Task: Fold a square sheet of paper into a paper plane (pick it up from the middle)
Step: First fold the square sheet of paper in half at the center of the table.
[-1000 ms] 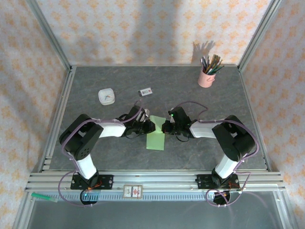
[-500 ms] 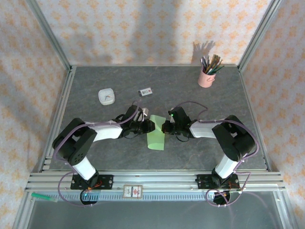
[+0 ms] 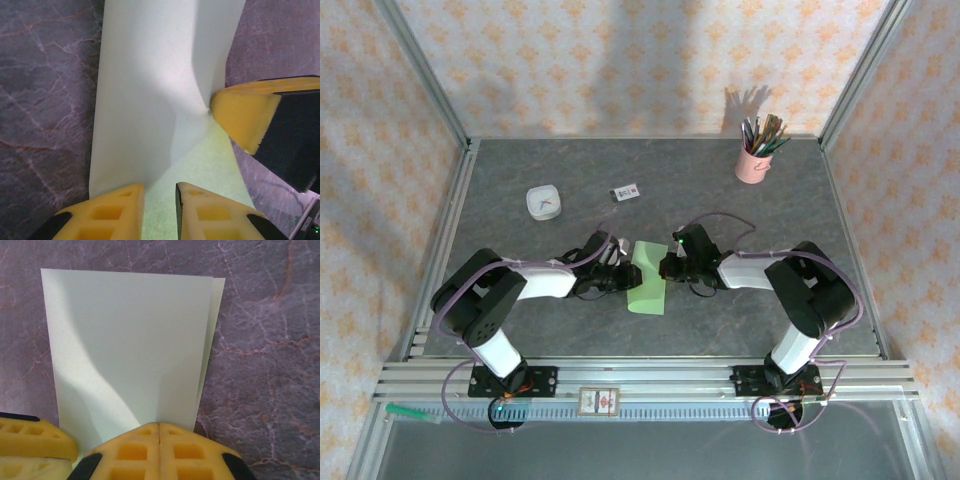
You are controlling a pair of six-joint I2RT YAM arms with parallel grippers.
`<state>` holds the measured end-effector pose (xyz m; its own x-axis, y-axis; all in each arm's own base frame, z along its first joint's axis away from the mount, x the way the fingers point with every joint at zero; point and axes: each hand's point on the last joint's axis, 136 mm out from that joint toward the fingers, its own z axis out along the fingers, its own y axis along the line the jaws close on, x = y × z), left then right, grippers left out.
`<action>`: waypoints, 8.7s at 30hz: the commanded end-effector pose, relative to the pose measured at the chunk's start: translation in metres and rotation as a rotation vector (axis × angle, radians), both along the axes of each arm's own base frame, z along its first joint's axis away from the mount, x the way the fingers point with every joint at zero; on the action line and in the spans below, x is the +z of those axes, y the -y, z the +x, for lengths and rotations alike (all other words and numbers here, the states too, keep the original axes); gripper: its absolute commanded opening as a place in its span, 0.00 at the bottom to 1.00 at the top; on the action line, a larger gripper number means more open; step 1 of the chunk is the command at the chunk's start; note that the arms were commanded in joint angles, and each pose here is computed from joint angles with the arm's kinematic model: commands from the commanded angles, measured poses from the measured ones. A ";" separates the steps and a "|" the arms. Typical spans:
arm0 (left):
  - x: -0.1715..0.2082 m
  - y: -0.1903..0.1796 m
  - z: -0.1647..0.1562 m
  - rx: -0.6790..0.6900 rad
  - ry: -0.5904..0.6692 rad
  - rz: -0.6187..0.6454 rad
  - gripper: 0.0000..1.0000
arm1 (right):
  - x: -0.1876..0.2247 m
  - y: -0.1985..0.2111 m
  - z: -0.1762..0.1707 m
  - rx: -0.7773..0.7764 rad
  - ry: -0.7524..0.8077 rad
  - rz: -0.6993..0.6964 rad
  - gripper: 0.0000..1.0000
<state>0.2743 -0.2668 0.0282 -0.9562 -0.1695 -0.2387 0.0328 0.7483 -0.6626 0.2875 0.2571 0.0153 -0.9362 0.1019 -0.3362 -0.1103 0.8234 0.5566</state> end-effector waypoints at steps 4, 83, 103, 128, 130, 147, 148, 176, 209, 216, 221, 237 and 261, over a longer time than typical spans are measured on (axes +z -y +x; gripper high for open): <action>0.023 0.009 -0.013 -0.016 0.014 -0.068 0.27 | -0.063 0.058 -0.034 -0.082 -0.165 -0.283 0.03; 0.048 -0.001 0.014 0.008 0.083 -0.075 0.30 | -0.062 0.063 -0.034 -0.095 -0.150 -0.294 0.02; 0.031 0.012 0.076 -0.011 0.097 -0.078 0.31 | -0.064 0.067 -0.035 -0.098 -0.146 -0.312 0.02; 0.031 0.005 0.112 0.005 0.115 -0.076 0.34 | -0.062 0.067 -0.034 -0.100 -0.141 -0.317 0.01; 0.026 0.007 0.114 0.000 0.101 -0.076 0.34 | -0.062 0.067 -0.033 -0.100 -0.141 -0.315 0.01; 0.021 -0.001 0.126 0.033 0.106 -0.039 0.35 | -0.062 0.069 -0.034 -0.104 -0.142 -0.322 0.01; 0.025 0.000 0.127 0.031 0.112 -0.046 0.36 | -0.063 0.069 -0.035 -0.102 -0.143 -0.323 0.01; 0.072 -0.010 0.091 0.065 0.175 -0.025 0.37 | -0.063 0.067 -0.034 -0.106 -0.146 -0.315 0.01; 0.026 -0.010 -0.015 -0.039 0.023 -0.045 0.37 | -0.057 0.068 -0.029 -0.103 -0.131 -0.332 0.01; 0.028 0.003 -0.028 -0.064 0.004 -0.109 0.38 | -0.057 0.069 -0.031 -0.107 -0.134 -0.332 0.01; 0.010 0.001 -0.035 -0.072 -0.031 -0.097 0.38 | -0.057 0.069 -0.030 -0.104 -0.131 -0.337 0.01; 0.015 -0.002 -0.038 -0.069 -0.022 -0.115 0.38 | -0.055 0.069 -0.029 -0.106 -0.127 -0.335 0.01; 0.002 -0.003 -0.037 -0.065 -0.039 -0.094 0.36 | -0.054 0.068 -0.028 -0.107 -0.126 -0.335 0.01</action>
<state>0.2381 -0.2678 0.0291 -0.9766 -0.1236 -0.1762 0.0487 0.6706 -0.7402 0.2988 0.2462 0.0163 -0.9116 0.1315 -0.3896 -0.0869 0.8644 0.4952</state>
